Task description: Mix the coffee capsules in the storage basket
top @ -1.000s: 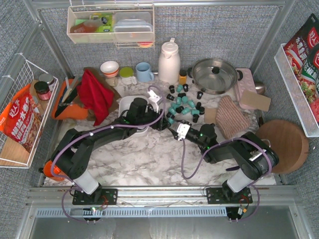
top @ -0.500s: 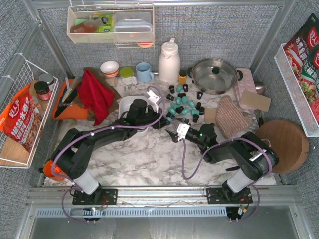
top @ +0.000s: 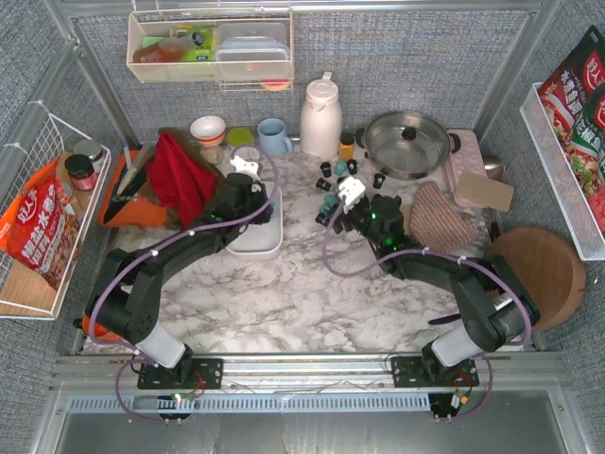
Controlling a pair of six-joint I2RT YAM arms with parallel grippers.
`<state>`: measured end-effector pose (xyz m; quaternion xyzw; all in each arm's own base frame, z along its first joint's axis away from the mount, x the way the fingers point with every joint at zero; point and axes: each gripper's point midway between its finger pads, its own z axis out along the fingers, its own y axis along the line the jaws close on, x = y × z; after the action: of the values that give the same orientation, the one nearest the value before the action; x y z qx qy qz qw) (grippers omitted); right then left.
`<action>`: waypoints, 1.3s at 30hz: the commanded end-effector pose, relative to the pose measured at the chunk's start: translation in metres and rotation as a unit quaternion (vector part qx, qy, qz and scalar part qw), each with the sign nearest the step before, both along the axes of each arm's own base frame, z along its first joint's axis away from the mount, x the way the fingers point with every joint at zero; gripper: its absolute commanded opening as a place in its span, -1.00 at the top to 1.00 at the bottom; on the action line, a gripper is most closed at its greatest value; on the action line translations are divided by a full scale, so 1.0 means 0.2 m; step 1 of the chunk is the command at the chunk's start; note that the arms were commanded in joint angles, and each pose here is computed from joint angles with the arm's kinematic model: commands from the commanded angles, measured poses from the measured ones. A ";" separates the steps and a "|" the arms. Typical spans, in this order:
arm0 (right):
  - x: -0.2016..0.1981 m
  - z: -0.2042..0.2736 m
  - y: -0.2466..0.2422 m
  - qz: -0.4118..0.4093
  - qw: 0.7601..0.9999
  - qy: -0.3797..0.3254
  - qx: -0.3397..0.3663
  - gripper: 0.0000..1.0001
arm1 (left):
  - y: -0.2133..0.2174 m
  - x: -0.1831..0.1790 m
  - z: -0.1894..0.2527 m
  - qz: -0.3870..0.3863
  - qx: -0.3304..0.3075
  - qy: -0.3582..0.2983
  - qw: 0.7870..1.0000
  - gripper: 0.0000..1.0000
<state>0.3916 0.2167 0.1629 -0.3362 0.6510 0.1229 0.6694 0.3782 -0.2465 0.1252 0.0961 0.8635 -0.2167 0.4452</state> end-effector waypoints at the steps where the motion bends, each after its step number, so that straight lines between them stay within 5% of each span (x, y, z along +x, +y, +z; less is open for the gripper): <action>1: 0.01 -0.27 -0.09 -0.070 0.979 0.189 -0.013 -0.29 | 0.28 0.06 -0.16 0.110 0.081 0.049 0.989 0.61; 7: 0.05 -0.38 -0.01 -0.051 0.958 0.282 -0.019 -0.18 | 0.37 0.10 -0.29 0.149 0.107 0.087 0.979 0.60; 18: 0.16 -0.50 0.02 -0.051 0.946 0.312 -0.066 -0.13 | 0.38 0.15 -0.46 0.163 0.103 0.117 0.974 0.51; 27: 0.20 -0.57 0.04 -0.041 0.938 0.331 -0.094 -0.08 | 0.32 0.25 -0.28 0.163 0.031 0.041 0.985 -0.11; 39: 0.24 -0.64 0.06 -0.035 0.921 0.360 -0.147 -0.01 | 0.31 0.16 -0.03 0.137 -0.015 -0.011 0.990 -0.21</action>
<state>0.4462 0.2318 0.0440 -0.3247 0.8622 0.1274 0.3673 0.4128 -0.1800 0.1043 -0.0350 0.8734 -0.1444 0.4639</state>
